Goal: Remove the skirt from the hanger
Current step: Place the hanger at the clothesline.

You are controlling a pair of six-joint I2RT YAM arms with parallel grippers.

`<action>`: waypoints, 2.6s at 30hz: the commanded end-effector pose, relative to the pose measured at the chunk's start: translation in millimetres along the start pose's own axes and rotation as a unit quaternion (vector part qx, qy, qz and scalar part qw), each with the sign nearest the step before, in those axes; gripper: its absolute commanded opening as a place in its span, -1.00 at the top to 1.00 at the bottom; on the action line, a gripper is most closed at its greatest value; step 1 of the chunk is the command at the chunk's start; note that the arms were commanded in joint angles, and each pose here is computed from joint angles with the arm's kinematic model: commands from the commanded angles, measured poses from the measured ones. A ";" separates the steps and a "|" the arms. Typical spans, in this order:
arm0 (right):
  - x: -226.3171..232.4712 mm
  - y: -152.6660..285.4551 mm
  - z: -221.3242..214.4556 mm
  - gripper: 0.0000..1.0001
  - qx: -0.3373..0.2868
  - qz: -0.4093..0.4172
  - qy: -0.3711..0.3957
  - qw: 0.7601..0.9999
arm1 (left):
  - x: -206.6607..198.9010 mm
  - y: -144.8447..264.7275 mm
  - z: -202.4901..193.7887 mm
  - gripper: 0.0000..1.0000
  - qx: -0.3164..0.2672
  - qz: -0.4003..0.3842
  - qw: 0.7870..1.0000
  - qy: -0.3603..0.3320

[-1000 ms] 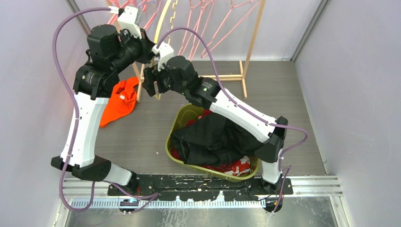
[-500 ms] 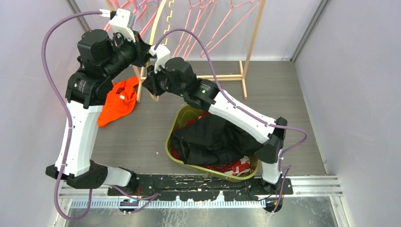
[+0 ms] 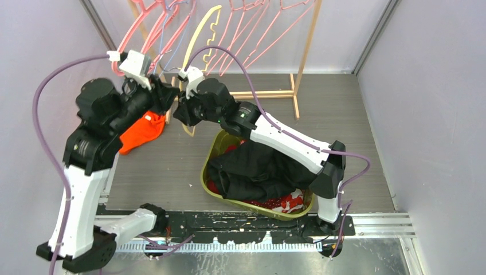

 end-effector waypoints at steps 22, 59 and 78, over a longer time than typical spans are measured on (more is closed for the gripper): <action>55.1 36.3 113.6 0.98 -0.119 0.165 -0.057 0.977 | -3.0 58.0 -0.4 0.43 -0.032 0.018 0.999 -0.022; -64.6 0.2 213.6 0.98 -0.266 0.155 -0.148 0.940 | 6.8 71.5 -9.7 0.45 0.011 0.047 0.998 -0.037; -91.5 10.0 228.2 0.98 -0.282 0.141 -0.156 0.936 | 15.5 13.2 -4.5 0.46 0.008 0.043 0.997 -0.058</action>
Point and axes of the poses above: each gripper's point midway between its finger pads, its own y axis back along the fingers, its own x axis along the line the jaws close on, z = x × y, the point moved 1 cm from there along y, back along the fingers, and after that the axes turned 5 degrees about -y, right-handed, at the moved point
